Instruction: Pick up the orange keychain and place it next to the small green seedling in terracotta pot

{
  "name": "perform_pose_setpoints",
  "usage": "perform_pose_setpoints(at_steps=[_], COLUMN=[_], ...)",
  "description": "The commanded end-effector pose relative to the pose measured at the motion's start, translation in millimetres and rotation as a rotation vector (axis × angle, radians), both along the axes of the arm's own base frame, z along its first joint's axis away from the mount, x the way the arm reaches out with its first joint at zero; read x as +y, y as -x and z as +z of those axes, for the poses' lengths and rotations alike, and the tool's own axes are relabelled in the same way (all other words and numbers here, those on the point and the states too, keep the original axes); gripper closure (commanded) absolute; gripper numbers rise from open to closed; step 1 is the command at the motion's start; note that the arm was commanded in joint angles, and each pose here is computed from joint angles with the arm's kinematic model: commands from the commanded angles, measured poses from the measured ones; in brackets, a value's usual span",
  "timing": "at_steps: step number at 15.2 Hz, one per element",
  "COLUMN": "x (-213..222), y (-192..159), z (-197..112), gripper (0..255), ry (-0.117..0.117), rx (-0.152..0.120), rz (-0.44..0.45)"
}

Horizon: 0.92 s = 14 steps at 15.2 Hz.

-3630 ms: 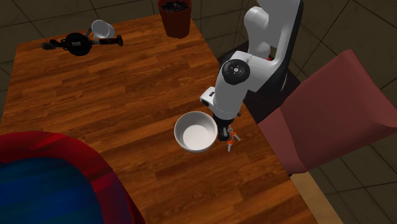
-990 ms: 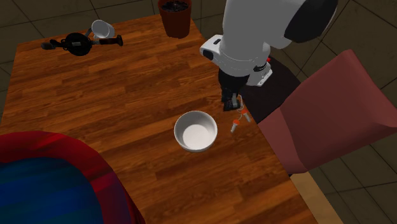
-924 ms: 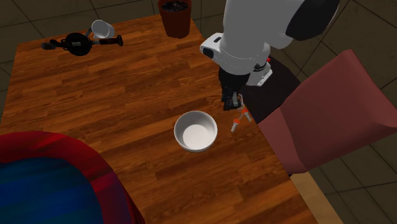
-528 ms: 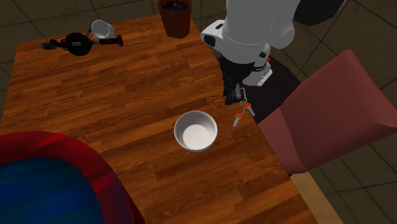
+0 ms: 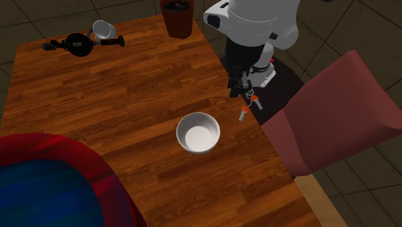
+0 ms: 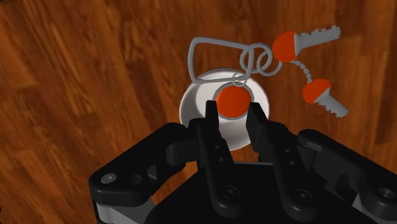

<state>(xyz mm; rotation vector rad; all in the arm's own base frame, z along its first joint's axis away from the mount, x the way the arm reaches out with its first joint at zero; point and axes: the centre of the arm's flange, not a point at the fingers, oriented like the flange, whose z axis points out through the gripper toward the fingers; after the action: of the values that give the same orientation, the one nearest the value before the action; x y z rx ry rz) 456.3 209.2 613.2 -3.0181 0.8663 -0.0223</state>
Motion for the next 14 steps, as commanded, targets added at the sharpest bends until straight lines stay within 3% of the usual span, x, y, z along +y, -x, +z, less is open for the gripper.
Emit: perform_pose_setpoints(at_steps=[1,8,14], x=[-1,-1,-79], y=[-1,-1,8], z=[10,43,43], gripper=[255,255,255], ry=[0.000,0.000,0.000], rx=[0.000,0.000,0.000], rz=[0.000,0.000,0.000])
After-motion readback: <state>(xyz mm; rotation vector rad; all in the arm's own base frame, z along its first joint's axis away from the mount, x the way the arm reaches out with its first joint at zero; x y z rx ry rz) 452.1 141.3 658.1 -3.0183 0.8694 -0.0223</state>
